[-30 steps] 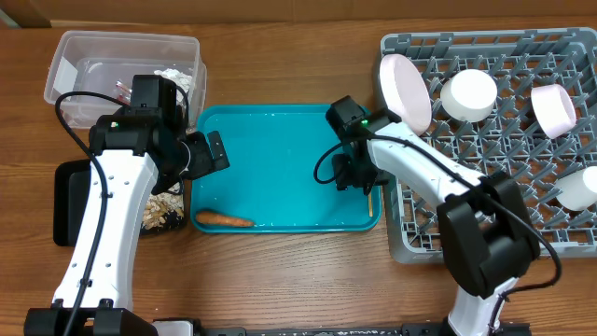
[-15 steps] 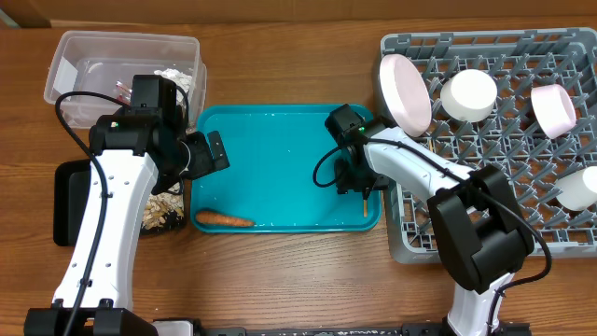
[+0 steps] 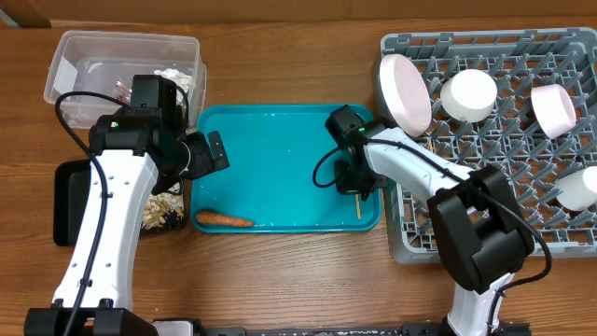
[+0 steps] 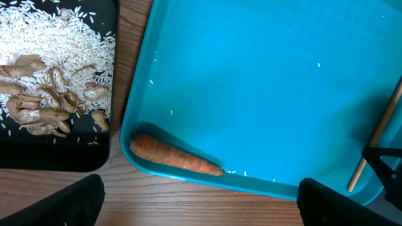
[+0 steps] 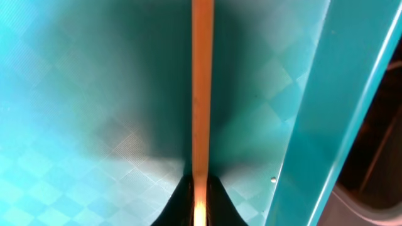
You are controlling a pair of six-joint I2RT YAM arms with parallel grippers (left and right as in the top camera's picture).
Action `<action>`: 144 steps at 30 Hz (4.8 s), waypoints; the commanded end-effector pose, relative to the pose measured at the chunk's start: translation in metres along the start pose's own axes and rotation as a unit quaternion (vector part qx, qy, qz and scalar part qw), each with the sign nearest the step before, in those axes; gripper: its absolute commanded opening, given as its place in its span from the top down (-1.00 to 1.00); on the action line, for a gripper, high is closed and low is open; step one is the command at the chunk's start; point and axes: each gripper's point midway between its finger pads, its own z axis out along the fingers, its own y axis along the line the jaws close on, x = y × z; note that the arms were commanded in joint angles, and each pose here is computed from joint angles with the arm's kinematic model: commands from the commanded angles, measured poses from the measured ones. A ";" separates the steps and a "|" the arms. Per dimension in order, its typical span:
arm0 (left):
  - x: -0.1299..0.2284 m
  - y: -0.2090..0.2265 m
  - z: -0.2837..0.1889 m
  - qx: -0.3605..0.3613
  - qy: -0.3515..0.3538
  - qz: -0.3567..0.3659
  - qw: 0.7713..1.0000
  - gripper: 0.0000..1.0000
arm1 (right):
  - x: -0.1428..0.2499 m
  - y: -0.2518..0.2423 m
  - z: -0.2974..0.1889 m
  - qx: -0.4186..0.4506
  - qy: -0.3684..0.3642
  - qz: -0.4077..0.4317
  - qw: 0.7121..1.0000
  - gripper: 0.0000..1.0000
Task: Sort waste into correct bins and load items into the dishwasher
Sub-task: 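Reach the right gripper to the second chopstick on the teal tray and grasp it, then carry the chopstick to the rack and insert it upright, then reach the left gripper down to the carrot on the teal tray and grasp it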
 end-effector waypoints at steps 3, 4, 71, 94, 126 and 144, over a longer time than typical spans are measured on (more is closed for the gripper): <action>0.001 0.001 0.003 -0.008 0.002 0.008 1.000 -1.00 | 0.020 0.001 0.003 -0.006 0.039 -0.002 0.999 0.92; 0.001 0.002 0.003 -0.008 0.002 0.008 1.000 -1.00 | 0.020 0.001 -0.002 -0.007 0.037 -0.004 0.999 0.92; 0.004 0.002 0.003 -0.008 0.009 -0.011 1.000 -1.00 | 0.009 -0.062 -0.215 -0.209 -0.151 -0.052 0.965 0.15; 0.074 -0.006 0.050 -0.045 0.103 -0.257 0.960 -1.00 | 0.006 -0.126 -0.211 -0.149 -0.150 0.042 0.976 -1.00; 0.067 0.012 0.127 -0.019 0.023 -0.284 0.958 -1.00 | 0.009 -0.125 -0.210 -0.150 -0.144 0.043 0.977 -1.00; 0.068 0.013 0.153 -0.030 0.042 -0.290 0.956 -0.72 | 0.010 -0.125 -0.210 -0.150 -0.142 0.043 0.978 -1.00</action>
